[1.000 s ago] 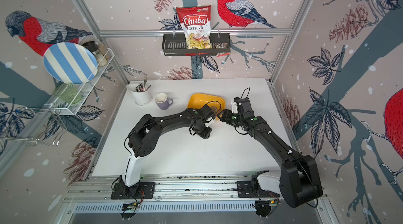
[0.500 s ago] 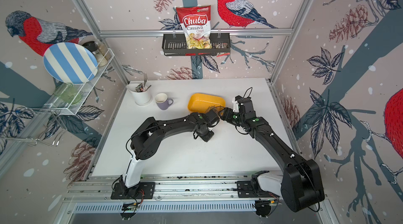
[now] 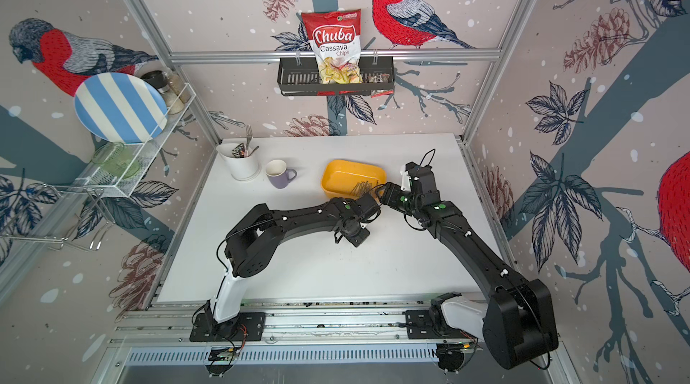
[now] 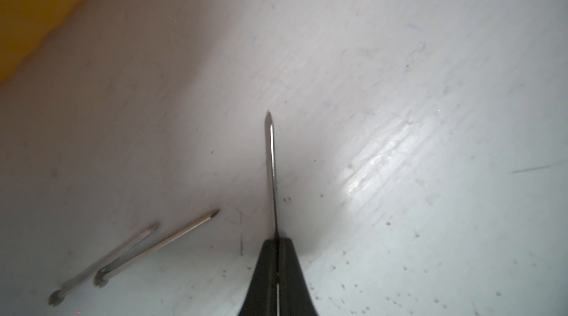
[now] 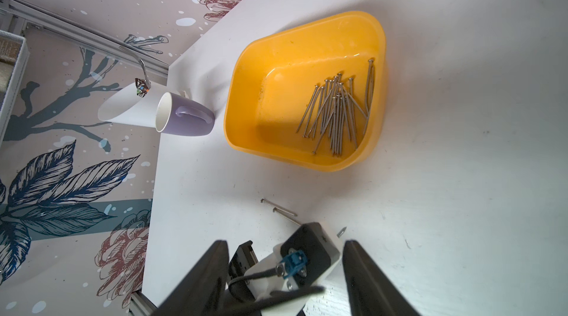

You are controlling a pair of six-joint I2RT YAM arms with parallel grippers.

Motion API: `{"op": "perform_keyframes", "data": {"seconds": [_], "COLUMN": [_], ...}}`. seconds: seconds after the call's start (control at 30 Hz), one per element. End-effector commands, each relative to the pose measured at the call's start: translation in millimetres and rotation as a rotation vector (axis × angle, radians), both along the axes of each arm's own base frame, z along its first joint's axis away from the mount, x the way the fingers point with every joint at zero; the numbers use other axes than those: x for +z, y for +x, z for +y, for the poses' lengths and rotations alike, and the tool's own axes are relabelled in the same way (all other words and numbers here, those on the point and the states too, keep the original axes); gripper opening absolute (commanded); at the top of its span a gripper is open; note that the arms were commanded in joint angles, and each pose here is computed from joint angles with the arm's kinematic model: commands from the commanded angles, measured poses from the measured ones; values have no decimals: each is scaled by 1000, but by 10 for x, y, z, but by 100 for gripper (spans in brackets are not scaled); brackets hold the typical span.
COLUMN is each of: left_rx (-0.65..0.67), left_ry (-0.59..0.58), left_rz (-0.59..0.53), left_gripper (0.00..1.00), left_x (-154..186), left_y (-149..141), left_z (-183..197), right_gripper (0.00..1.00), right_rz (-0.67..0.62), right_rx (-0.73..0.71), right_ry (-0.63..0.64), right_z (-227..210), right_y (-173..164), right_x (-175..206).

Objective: Put the nails on the desktop into the storage box
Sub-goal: Pick up the nail from the center of the board.

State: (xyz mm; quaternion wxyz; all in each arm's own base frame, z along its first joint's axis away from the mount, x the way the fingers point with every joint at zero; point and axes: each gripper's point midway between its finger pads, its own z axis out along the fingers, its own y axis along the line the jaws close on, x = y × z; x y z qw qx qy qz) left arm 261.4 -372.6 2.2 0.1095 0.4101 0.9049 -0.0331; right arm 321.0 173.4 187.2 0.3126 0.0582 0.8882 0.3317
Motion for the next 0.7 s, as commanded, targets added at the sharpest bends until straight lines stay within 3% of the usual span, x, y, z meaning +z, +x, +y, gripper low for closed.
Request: {"op": "perform_keyframes", "data": {"seconds": [0.0,0.13,0.2,0.23,0.67], "left_rx": [-6,5,13,27,284], "left_ry": [170,135,97,73,-374], "left_rz": [164,137,113,105,120], "left_gripper": [0,0,0,0,0], "left_x": [-417,-297,-160,-83,958], "left_y": [-359,-301,-242,-206,370], "left_z": [411,363,312,292,328], "right_gripper": [63,65,84,100,100], "right_rz": [-42,-47,-51,-55,-111], "right_rx": [-15,-14,-24,-31,-83], "right_ry": [10,3,-2,-5,71], "right_z": [-10,-40,-80,-106,-277], "right_y": [70,71,76,84,285], "right_x": [119,147,169,181,433]}}
